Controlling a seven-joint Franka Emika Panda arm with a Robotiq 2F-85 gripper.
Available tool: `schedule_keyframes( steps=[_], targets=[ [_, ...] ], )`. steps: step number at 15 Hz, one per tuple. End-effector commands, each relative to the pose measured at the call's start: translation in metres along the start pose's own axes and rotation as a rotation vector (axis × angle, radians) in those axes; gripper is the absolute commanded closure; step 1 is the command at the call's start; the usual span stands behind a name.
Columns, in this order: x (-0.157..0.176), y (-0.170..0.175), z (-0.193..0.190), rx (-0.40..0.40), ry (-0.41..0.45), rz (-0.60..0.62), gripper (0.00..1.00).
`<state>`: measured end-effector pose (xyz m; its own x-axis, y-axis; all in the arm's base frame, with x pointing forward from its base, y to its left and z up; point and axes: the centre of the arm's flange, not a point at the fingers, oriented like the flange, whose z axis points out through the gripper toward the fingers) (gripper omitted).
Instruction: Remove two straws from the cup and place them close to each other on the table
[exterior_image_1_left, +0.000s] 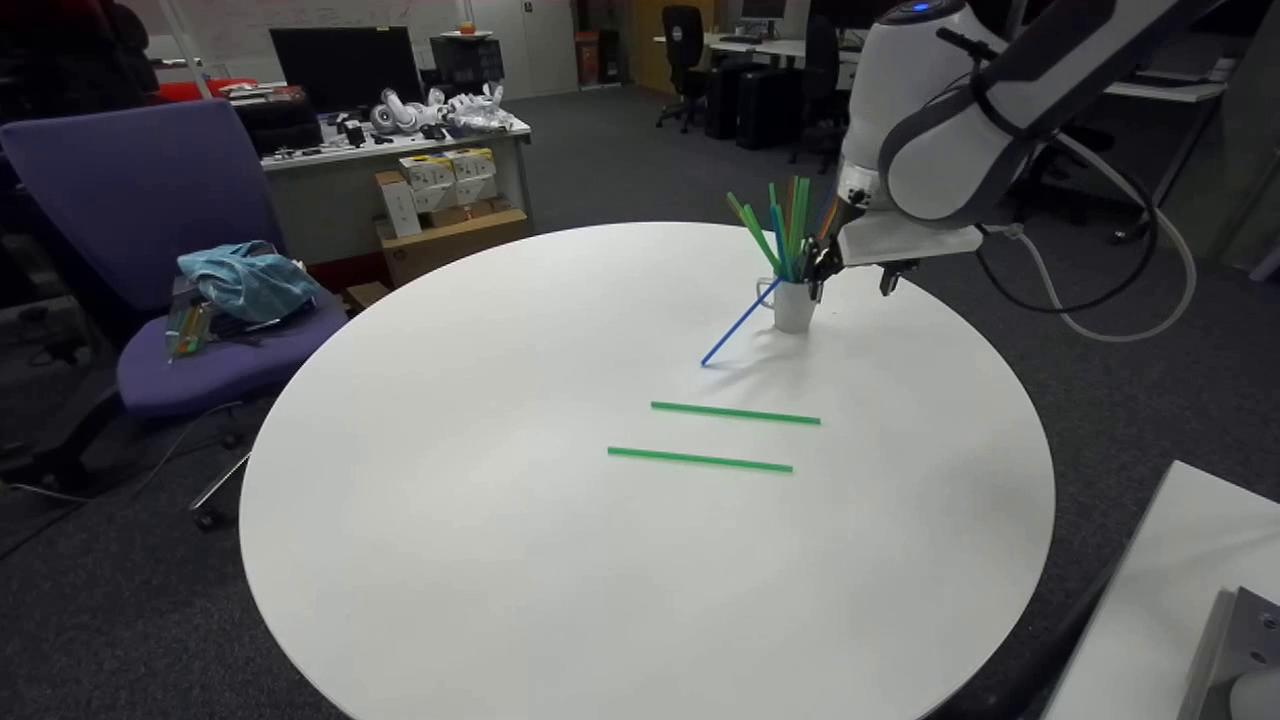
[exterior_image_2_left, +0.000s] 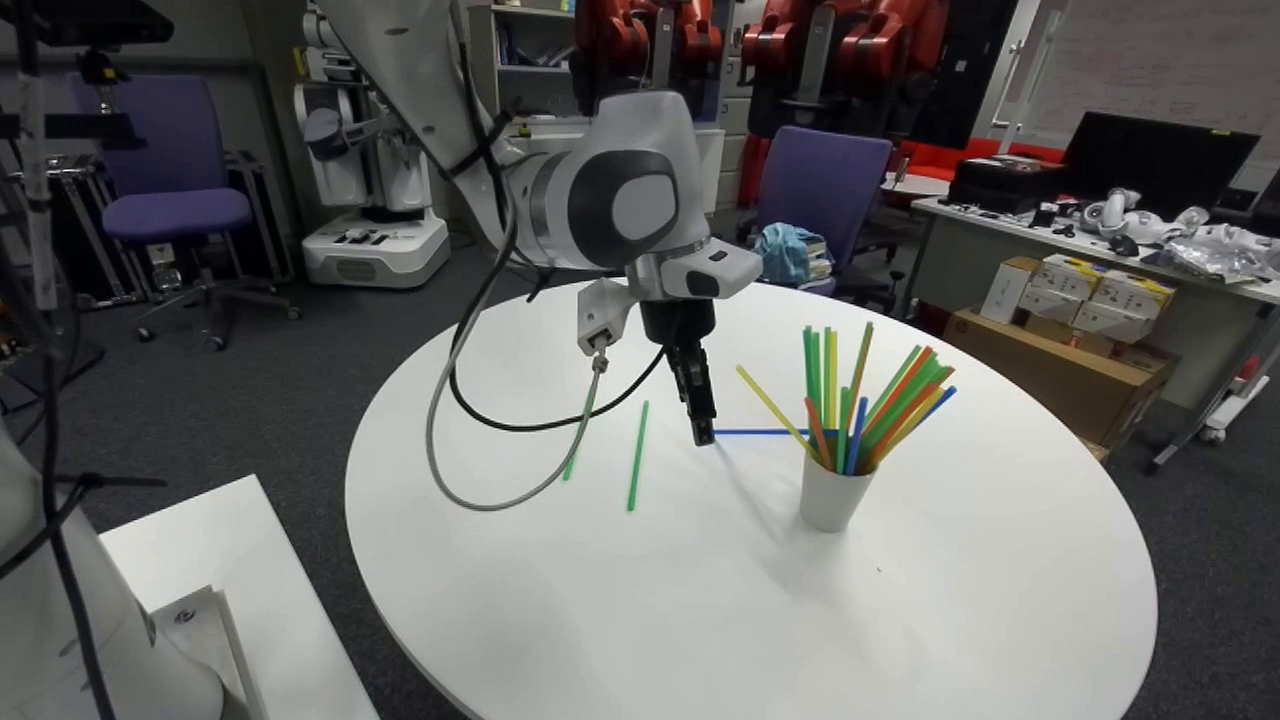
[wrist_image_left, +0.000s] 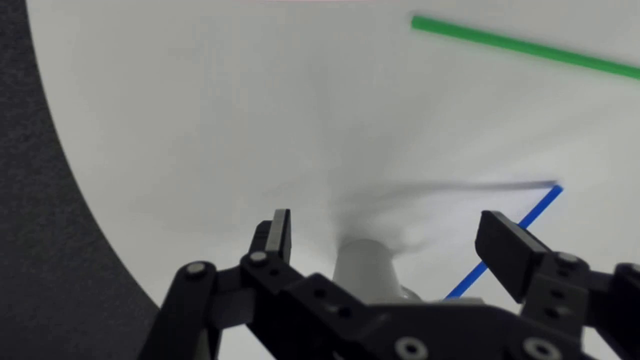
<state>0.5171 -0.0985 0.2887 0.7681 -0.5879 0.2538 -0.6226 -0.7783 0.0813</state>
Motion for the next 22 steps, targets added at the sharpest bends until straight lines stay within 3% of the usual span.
schedule_keyframes(
  steps=[1,6,7,13,16,22],
  targets=[
    [-0.002,0.004,-0.020,-0.033,0.072,0.037,0.00],
    [-0.013,-0.011,-0.044,0.098,-0.019,0.237,0.00],
    [-0.005,-0.015,-0.021,0.062,-0.006,0.181,0.00],
    [-0.007,-0.018,-0.016,0.060,-0.017,0.179,0.00],
    [-0.015,-0.034,-0.001,0.090,0.119,0.301,0.00],
    [-0.019,-0.069,0.024,0.158,0.210,0.610,0.00]
  ],
)
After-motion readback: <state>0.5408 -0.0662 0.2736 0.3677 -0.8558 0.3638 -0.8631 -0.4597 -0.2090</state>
